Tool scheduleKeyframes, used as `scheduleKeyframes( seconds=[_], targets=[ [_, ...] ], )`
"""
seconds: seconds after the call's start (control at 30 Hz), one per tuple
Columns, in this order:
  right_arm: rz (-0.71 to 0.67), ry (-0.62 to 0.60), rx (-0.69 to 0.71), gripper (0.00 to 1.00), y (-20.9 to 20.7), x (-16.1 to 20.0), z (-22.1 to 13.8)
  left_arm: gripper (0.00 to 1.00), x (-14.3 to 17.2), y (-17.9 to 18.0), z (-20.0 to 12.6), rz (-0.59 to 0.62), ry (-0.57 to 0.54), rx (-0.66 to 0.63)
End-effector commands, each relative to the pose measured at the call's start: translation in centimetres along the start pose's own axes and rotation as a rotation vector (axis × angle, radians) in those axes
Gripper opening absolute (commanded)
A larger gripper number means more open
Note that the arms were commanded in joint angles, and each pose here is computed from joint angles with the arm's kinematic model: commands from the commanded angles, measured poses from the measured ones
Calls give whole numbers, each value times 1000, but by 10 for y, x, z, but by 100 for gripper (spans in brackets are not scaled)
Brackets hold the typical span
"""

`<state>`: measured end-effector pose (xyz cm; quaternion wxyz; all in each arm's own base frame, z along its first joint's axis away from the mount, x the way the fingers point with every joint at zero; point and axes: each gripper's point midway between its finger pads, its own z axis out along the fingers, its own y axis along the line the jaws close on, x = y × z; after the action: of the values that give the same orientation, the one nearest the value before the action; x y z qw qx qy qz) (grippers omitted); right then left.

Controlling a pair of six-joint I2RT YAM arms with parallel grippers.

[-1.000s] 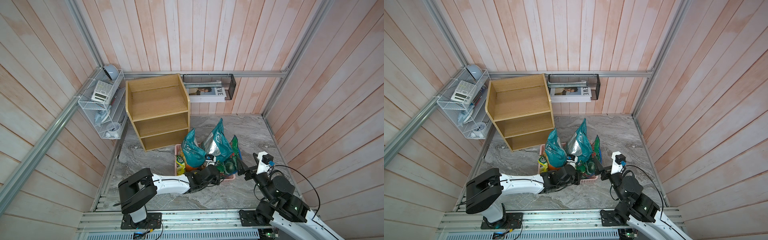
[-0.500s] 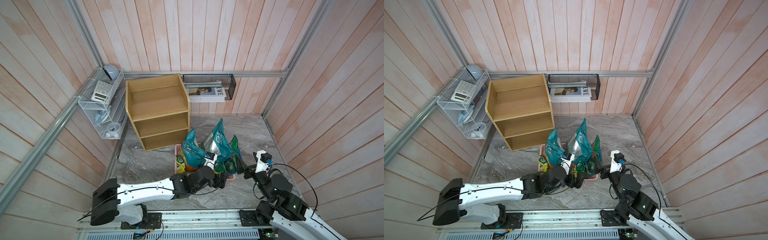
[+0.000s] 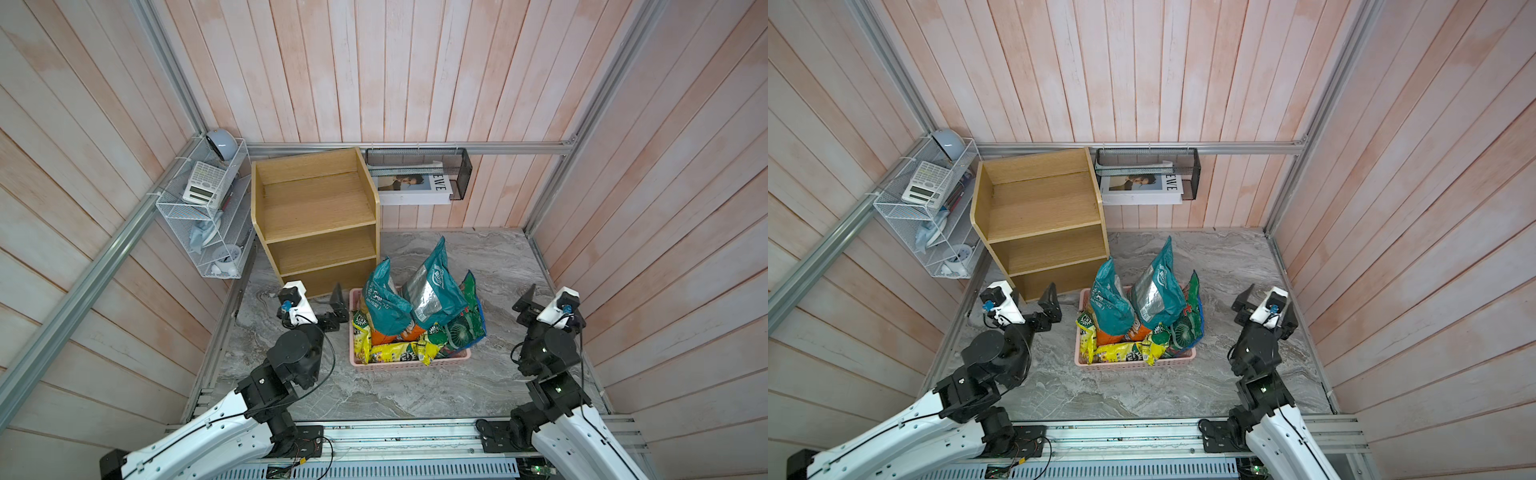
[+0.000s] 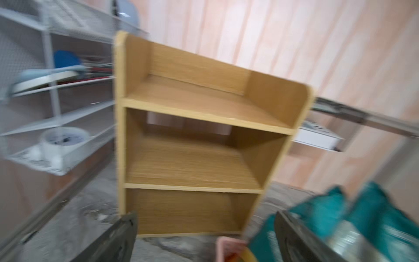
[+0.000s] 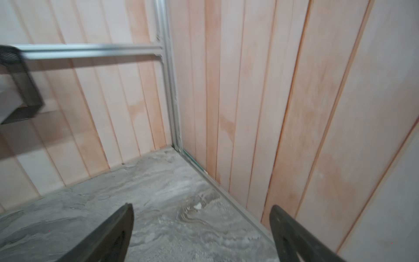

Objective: Take down the fertilizer bag from the shelf
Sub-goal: Reset both arms

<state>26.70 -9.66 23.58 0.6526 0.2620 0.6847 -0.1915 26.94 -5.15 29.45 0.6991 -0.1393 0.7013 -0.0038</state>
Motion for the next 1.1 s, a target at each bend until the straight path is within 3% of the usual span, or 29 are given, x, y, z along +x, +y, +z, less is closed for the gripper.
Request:
scheduleKeyframes(
  seconds=[0.0,0.07,0.17,0.27,0.3,0.37,0.5,0.6,0.77,0.83,0.9,0.97,1.07],
  targets=[
    [200,209,-62,94,-2,80,22,100,26,50,11,18,-11,-125],
    [87,219,-77,90,10,88,27,100,45,78,13,54,-48,-220],
    [-198,298,-59,94,33,110,30,100,85,118,11,65,-97,-374],
    [-319,320,-120,95,62,120,36,100,109,153,13,-41,-117,-499],
    [-335,316,-100,95,65,117,36,100,108,149,14,-40,-132,-462],
    [-304,290,-114,96,70,112,34,100,107,132,24,23,-116,-373],
    [-133,160,-267,98,80,105,26,100,106,131,40,175,-31,-443],
    [-89,142,-239,98,76,106,33,100,111,121,56,236,26,-418],
    [-204,137,-332,97,95,111,34,100,118,126,74,219,112,-410],
    [-196,189,-247,98,88,119,47,100,121,126,83,170,117,-377],
    [-166,197,-244,97,93,126,58,100,121,119,86,76,49,-277],
    [-190,193,-315,98,107,137,59,100,113,130,85,77,-15,-331],
    [-249,146,-396,98,126,140,50,100,126,136,93,79,-24,-310]
  ],
)
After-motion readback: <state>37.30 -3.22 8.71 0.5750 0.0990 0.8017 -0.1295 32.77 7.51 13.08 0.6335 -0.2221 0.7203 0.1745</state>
